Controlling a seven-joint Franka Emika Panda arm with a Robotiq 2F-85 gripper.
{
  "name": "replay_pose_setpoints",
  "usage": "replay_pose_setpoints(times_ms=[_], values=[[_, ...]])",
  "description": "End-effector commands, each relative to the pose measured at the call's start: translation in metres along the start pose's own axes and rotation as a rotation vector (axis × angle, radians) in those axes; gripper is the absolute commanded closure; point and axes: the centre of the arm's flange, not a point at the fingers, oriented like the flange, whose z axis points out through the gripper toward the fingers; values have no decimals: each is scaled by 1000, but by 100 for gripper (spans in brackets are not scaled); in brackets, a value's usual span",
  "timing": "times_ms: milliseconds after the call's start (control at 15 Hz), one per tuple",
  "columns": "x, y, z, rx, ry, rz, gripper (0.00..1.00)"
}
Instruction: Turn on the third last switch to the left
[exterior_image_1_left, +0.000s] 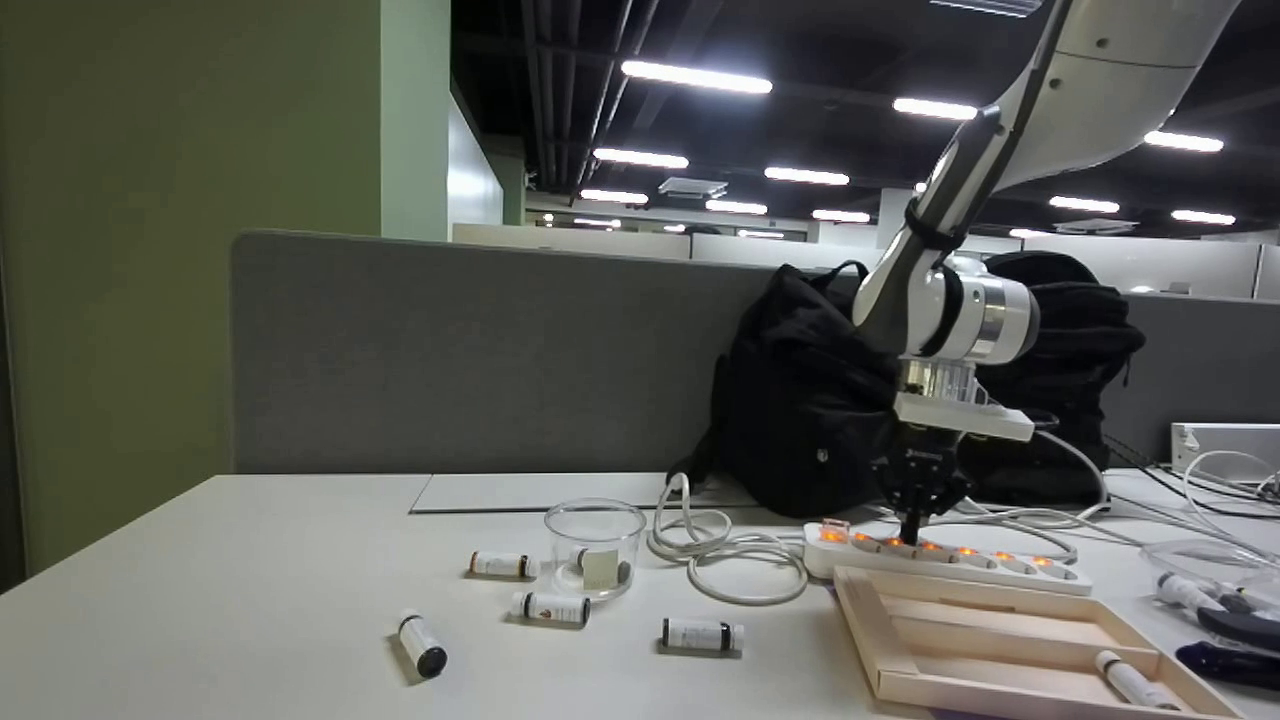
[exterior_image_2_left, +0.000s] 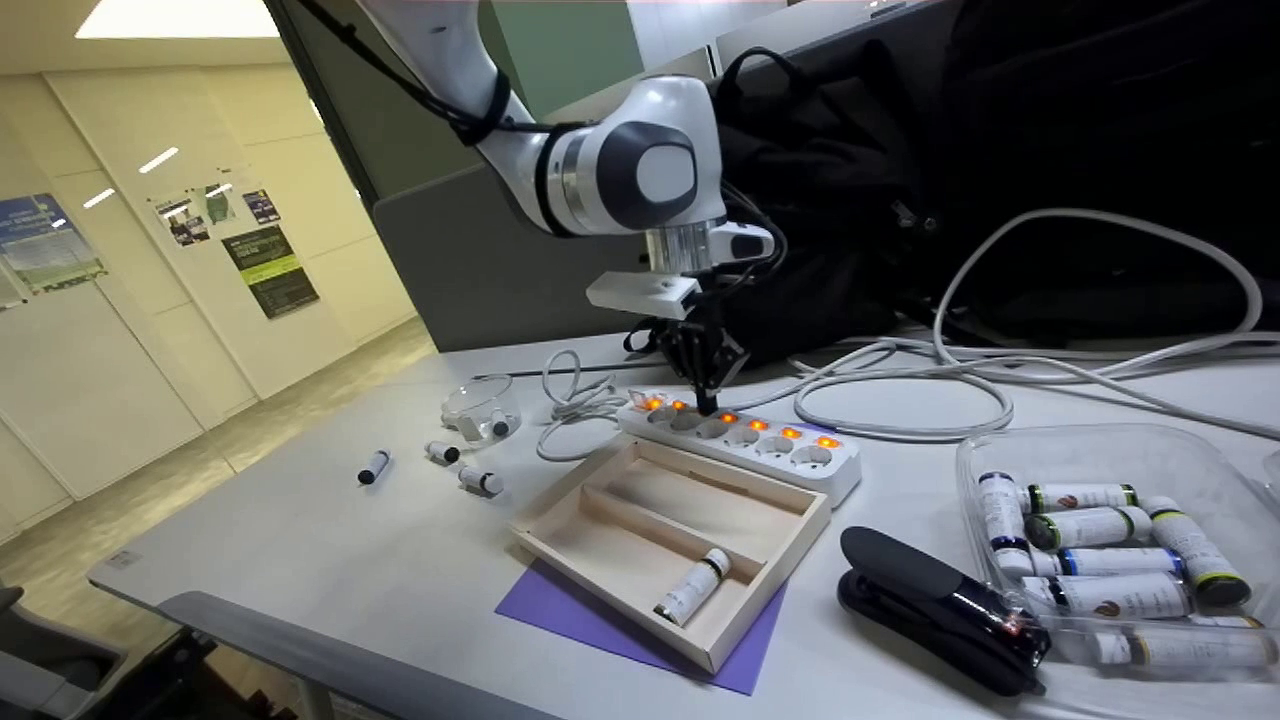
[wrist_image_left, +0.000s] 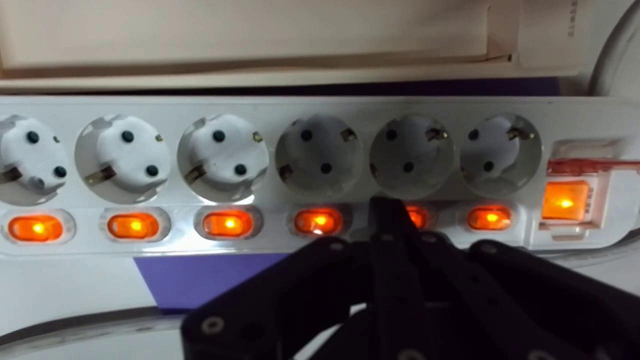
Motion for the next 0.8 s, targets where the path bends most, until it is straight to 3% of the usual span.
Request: replay_pose_setpoints(times_ms=[0, 467, 533, 600, 733], values=[[5, 3, 44, -36, -64, -2, 100], [24, 0, -29, 65, -140, 22, 100], [25, 0, -38, 63, -143, 23, 96], [26, 1, -50, 63, -142, 24, 73], [29, 1, -74, 53, -139, 17, 70]])
